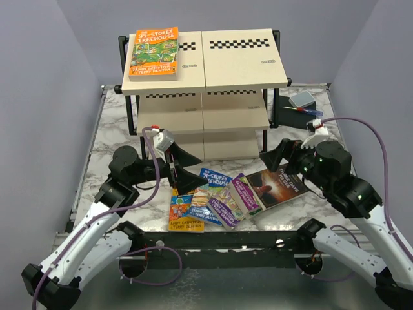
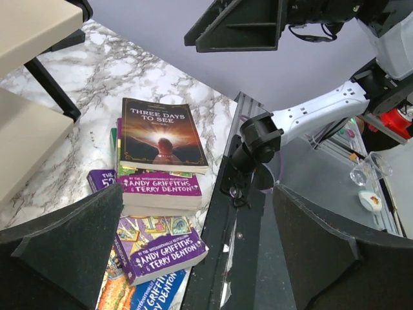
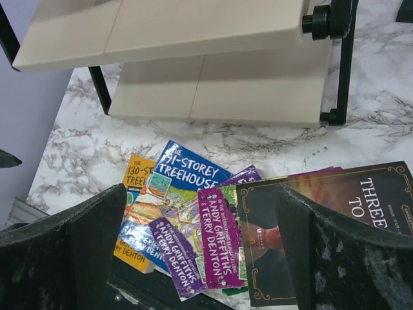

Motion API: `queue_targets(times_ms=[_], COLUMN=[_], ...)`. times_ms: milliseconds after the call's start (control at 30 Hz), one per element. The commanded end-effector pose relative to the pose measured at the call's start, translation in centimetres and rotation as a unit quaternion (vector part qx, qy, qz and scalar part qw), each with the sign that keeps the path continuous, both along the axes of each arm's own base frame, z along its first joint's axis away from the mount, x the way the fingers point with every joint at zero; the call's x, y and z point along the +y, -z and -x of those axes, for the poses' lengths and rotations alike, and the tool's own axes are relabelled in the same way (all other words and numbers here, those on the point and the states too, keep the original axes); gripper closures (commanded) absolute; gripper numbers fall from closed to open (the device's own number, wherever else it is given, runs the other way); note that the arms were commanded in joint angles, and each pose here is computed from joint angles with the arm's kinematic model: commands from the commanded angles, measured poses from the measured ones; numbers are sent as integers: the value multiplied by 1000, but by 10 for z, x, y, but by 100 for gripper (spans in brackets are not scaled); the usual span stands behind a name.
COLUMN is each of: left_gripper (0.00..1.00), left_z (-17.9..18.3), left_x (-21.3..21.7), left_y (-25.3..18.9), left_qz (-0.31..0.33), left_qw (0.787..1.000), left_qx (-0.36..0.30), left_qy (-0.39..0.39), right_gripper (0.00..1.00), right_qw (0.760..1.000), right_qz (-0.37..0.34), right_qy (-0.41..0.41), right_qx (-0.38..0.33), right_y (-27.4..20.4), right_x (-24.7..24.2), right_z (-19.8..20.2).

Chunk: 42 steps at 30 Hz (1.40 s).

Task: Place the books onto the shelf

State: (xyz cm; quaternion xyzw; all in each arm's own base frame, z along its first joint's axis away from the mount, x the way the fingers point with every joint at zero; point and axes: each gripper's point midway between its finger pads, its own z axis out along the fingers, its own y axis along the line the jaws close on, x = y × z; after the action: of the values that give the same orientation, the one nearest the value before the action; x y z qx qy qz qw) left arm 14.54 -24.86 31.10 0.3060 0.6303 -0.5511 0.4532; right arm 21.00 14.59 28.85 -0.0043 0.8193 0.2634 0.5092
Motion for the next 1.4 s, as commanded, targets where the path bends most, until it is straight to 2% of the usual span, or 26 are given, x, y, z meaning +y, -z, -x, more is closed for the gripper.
queue_targets(times_ms=[0, 133, 233, 433, 667, 967, 1367], left_gripper=[1, 1, 1, 1, 1, 1, 1], left_z=[8, 10, 12, 17, 22, 31, 34], left_x=[2, 3, 3, 4, 5, 4, 2], left_y=[1, 0, -2, -2, -6, -9, -7], left_qz=[2, 3, 5, 9, 19, 27, 26], left_qw=[1000, 1000, 1000, 1000, 999, 998, 998], left_qx=[-6, -8, -9, -8, -9, -14, -12], left_qy=[12, 15, 17, 24, 32, 46, 53], right_gripper=[0, 0, 0, 0, 0, 0, 5], right_qw=[998, 994, 985, 950, 904, 869, 839], right_qz=[25, 37, 51, 69, 27, -78, -110], right_qy=[27, 60, 91, 182, 281, 318, 373], right_qx=[43, 83, 139, 245, 321, 370, 381], right_y=[8, 24, 46, 96, 140, 179, 213], right_x=[-13, -23, -32, -57, -70, -45, -50], right_z=[6, 10, 18, 42, 64, 63, 63])
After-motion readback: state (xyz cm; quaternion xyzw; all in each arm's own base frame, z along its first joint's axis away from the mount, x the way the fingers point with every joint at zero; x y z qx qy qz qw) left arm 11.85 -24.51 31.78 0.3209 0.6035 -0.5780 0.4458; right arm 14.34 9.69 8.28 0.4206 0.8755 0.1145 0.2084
